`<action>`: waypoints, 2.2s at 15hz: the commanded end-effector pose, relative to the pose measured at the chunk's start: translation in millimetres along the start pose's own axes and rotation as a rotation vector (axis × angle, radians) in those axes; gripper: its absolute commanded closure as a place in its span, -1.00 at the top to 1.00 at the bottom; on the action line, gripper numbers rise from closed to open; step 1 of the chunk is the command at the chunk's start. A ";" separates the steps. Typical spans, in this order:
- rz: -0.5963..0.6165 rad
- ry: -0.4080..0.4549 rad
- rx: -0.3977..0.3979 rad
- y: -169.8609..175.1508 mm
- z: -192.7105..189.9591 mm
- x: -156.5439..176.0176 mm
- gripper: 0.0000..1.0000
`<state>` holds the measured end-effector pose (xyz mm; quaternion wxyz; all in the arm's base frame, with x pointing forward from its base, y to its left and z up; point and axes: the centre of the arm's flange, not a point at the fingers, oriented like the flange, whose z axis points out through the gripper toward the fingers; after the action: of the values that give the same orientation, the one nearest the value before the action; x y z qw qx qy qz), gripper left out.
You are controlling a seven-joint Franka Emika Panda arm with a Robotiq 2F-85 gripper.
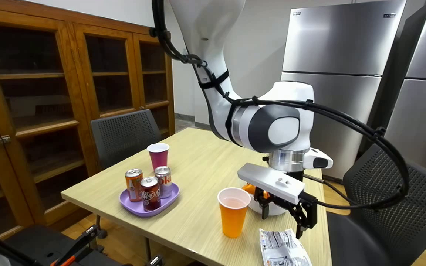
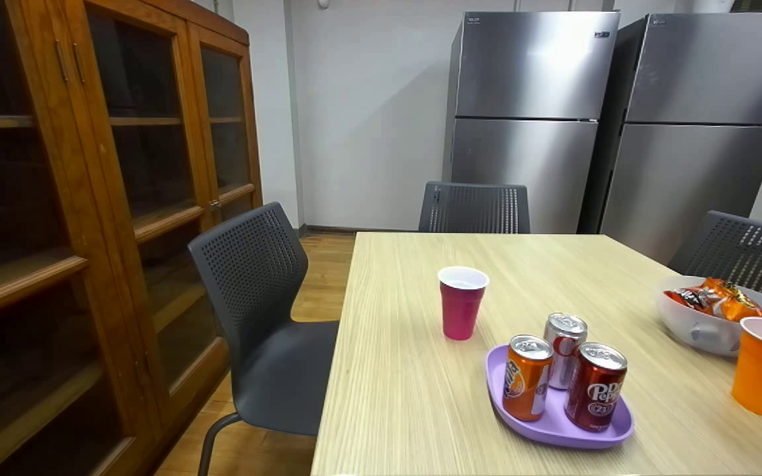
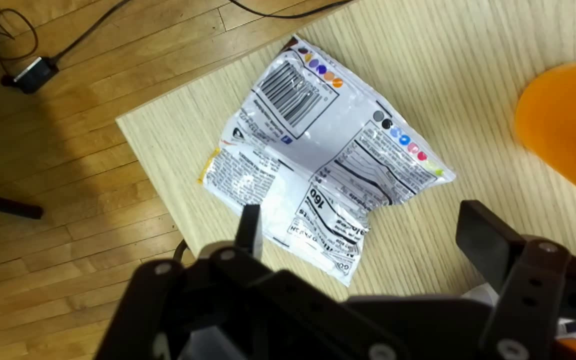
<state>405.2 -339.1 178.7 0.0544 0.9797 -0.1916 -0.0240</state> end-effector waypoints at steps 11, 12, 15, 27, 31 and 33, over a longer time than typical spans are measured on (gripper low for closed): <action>-0.012 -0.106 0.003 24.0 35.4 15.9 1.00; -0.015 -0.111 0.004 26.0 38.0 18.6 1.00; -0.036 -0.136 0.010 27.3 46.1 24.9 1.00; -0.068 -0.163 0.016 19.0 55.4 43.0 1.00; -0.072 -0.156 0.016 17.3 53.8 46.3 1.00; -0.071 -0.156 0.009 15.0 54.2 47.4 0.72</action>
<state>433.5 -371.3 123.8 0.0390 0.9794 -0.1738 -0.0950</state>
